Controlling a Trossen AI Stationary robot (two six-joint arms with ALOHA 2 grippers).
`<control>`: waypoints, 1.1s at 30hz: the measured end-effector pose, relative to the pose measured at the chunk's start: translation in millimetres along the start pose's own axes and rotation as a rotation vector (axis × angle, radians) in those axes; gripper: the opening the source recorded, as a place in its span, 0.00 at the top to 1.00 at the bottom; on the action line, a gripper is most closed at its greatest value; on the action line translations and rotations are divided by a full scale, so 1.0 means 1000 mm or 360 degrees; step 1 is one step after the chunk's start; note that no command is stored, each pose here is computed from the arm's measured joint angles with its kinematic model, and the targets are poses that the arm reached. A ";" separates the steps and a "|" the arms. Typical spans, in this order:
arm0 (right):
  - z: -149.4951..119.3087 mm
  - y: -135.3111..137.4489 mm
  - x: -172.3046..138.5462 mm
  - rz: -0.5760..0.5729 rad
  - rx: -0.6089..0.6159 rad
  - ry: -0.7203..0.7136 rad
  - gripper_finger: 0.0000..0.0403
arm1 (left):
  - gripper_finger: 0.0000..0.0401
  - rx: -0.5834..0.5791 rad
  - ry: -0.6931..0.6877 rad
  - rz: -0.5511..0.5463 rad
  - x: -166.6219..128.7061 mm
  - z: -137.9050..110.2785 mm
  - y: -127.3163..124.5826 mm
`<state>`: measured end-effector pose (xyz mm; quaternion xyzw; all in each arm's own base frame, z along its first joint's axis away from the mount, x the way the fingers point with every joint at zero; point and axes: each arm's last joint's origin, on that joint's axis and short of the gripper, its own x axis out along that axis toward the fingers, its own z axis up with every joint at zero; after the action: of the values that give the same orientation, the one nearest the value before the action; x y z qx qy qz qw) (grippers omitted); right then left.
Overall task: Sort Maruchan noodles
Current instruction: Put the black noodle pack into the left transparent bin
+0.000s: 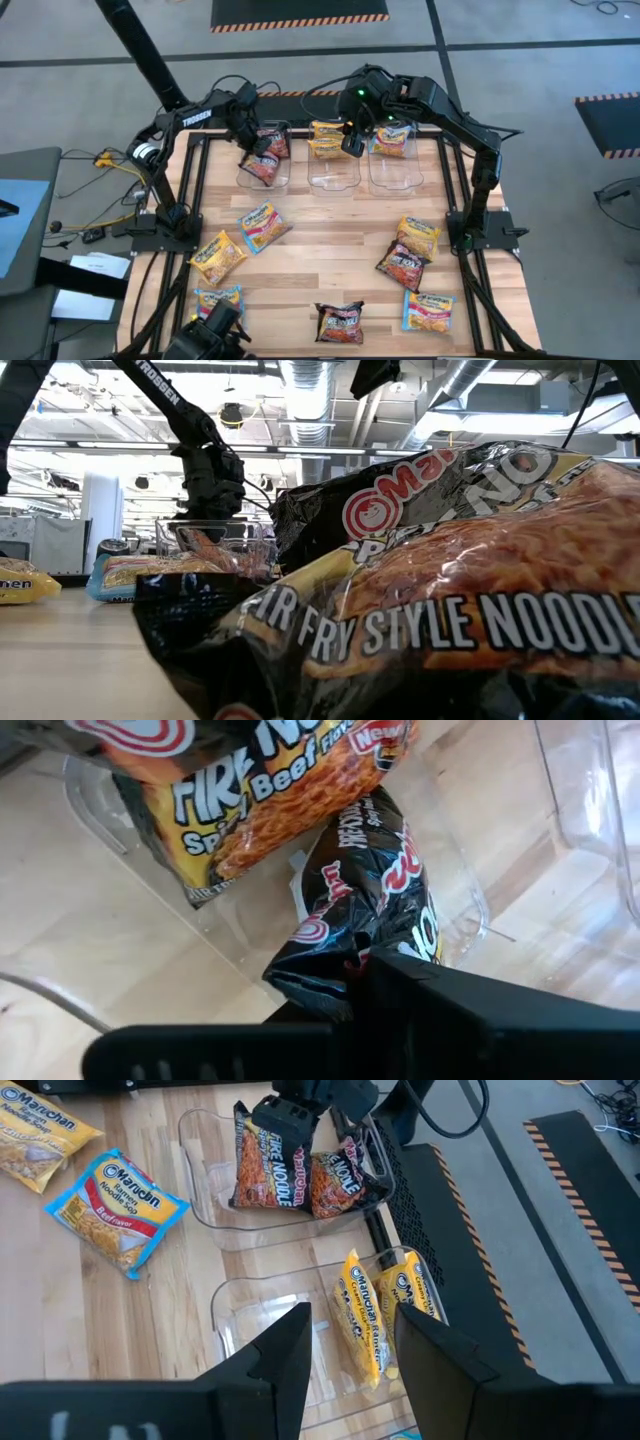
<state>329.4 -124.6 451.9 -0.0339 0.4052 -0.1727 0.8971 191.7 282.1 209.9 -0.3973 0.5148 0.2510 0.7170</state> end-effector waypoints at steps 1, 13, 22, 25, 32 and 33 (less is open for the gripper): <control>0.000 0.000 0.000 0.0000 0.0000 -0.0001 0.58 | 1.00 0.0000 0.0000 -0.0012 0.000 0.000 0.000; 0.000 0.000 0.000 0.0000 0.0004 0.0000 0.58 | 1.00 0.0097 -0.0079 -0.0188 -0.016 -0.003 -0.009; 0.000 0.000 0.000 -0.0001 0.0058 0.0000 0.58 | 1.00 0.0091 -0.0475 -0.0155 -0.054 0.002 -0.012; 0.000 0.001 0.000 0.0003 0.0054 -0.0001 0.58 | 1.00 0.0070 -0.0529 -0.0070 -0.058 0.003 -0.012; 0.000 0.002 0.000 0.0007 0.0072 -0.0002 0.58 | 1.00 0.0007 -0.0572 -0.0078 -0.060 0.005 -0.012; 0.000 0.002 0.000 0.0007 0.0074 -0.0002 0.58 | 1.00 0.0007 -0.0584 -0.0091 -0.060 0.006 -0.013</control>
<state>330.3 -122.2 451.8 -0.0122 0.4007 -0.1802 0.8982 184.7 282.4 270.9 -0.3579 0.3644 0.2977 0.8065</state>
